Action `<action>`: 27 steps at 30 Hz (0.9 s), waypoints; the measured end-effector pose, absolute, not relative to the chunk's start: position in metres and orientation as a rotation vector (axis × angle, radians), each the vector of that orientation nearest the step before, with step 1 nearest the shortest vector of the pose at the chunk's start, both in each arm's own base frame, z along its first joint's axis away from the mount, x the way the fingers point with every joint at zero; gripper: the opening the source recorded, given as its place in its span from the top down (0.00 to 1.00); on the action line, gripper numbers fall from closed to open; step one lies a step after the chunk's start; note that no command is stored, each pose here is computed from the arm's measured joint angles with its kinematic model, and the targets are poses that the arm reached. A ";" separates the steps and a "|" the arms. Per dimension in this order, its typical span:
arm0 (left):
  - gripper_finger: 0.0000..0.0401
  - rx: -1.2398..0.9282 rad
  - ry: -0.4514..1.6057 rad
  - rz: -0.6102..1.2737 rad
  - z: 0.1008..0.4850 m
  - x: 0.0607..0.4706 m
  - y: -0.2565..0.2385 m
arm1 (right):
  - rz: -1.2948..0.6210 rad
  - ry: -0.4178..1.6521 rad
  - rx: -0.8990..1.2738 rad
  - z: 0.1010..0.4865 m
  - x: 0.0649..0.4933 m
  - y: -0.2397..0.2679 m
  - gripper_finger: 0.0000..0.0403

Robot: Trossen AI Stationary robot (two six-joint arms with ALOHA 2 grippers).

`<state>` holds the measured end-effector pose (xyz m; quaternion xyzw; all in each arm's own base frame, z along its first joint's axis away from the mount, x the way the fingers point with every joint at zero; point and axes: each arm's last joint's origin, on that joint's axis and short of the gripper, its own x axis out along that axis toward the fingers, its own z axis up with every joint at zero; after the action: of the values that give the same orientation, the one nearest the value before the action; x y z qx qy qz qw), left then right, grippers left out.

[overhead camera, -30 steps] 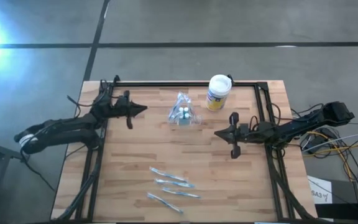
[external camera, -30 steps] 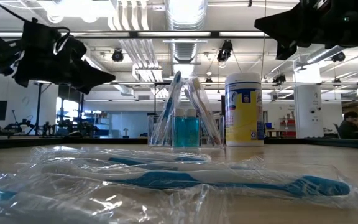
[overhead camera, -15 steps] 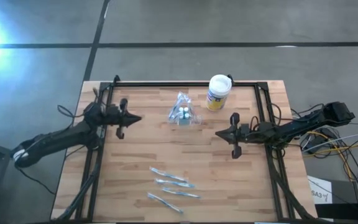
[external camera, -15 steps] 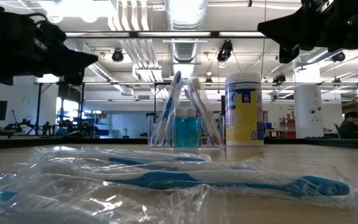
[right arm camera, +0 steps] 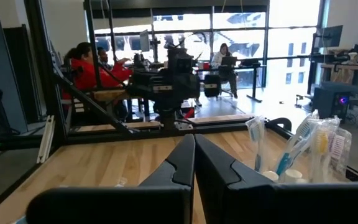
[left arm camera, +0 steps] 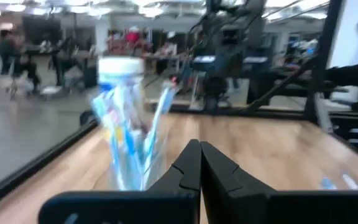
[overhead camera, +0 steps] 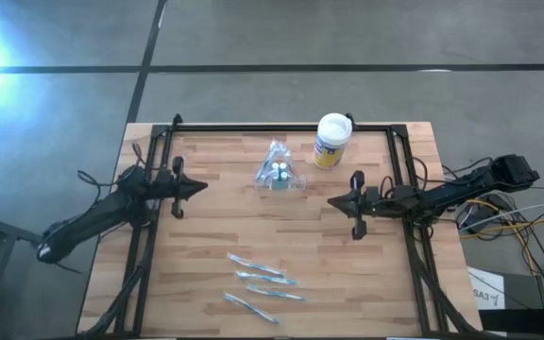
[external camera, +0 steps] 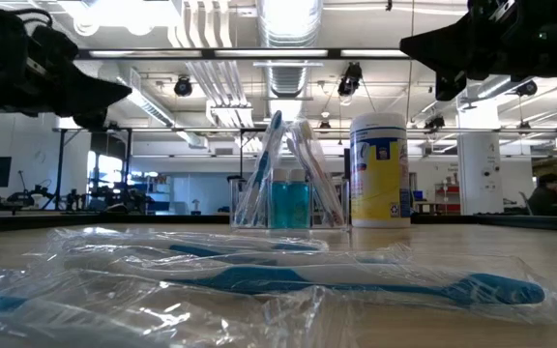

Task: Pick & Place toothbrushing station
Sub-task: Put the blue toothbrush into the transparent organizer

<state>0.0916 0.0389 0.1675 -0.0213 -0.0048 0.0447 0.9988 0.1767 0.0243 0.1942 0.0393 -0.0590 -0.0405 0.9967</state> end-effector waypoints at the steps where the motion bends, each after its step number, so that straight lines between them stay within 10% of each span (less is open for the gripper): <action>1: 1.00 -0.036 -0.020 0.066 0.168 0.092 0.036 | -0.082 -0.118 0.078 0.194 0.177 0.024 0.98; 27: 0.87 -0.054 -0.012 0.260 0.166 0.098 0.017 | -0.101 0.203 0.169 0.224 0.212 0.038 0.98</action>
<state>0.0978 0.0173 0.1663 -0.0271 -0.0061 0.1297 0.9912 0.2122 0.0380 0.2242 0.0840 0.1013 -0.0501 0.9900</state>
